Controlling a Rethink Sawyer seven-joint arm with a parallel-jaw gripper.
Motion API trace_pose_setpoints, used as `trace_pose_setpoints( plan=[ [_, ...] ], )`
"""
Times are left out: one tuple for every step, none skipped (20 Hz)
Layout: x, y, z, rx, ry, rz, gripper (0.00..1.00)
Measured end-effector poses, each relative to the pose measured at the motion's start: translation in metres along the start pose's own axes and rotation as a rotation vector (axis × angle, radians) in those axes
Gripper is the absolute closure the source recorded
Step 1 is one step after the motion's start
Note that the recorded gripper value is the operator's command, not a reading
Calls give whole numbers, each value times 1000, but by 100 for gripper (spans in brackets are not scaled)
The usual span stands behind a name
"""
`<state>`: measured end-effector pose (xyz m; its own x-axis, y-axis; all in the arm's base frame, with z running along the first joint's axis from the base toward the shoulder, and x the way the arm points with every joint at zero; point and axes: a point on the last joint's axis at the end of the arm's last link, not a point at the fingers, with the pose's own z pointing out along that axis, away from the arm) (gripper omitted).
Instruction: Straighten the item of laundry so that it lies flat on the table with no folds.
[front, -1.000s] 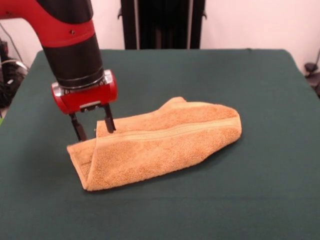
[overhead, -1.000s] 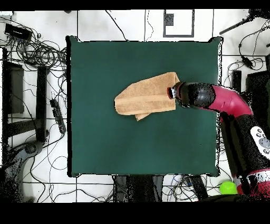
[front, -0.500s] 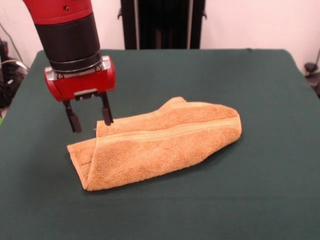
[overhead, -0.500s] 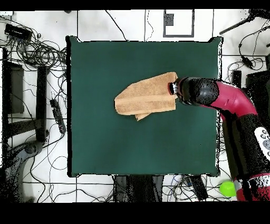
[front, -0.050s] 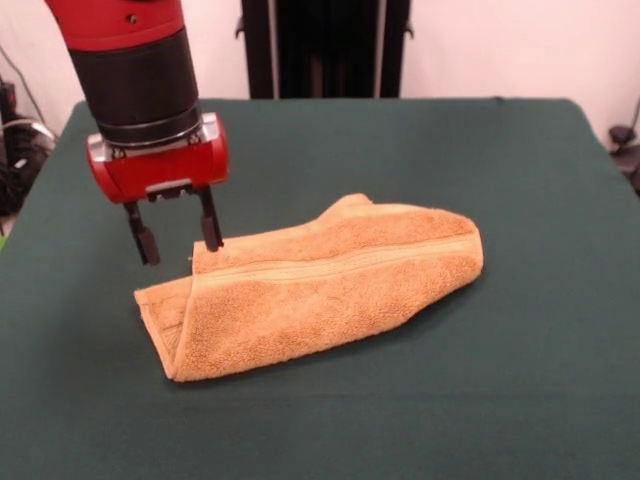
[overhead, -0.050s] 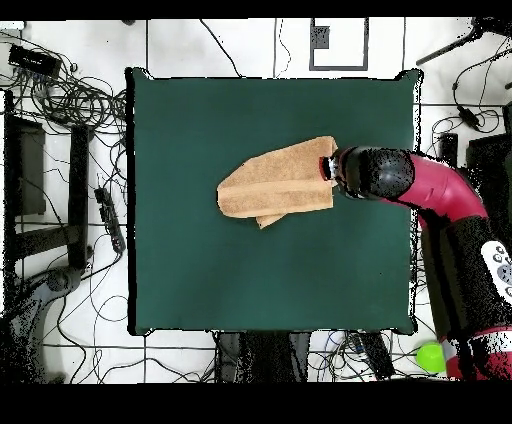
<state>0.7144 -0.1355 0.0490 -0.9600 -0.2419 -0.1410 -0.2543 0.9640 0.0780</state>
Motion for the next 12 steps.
trace_pose_setpoints(
  plan=[
    [1,-1,2,-1,2,2,0],
    [3,-1,6,-4,7,5,0],
    [9,-2,13,-11,17,12,0],
    [11,-3,17,-14,22,15,0],
    [13,-3,19,-16,25,16,0],
    [17,-3,24,-21,32,20,0],
    [19,-3,28,-25,37,23,0],
    [22,-3,32,-30,43,26,0],
    [24,-3,35,-34,46,29,0],
    [25,-2,38,-38,49,30,0],
    [29,-1,44,-47,56,34,0],
    [31,0,48,-53,60,36,0]
  ],
)
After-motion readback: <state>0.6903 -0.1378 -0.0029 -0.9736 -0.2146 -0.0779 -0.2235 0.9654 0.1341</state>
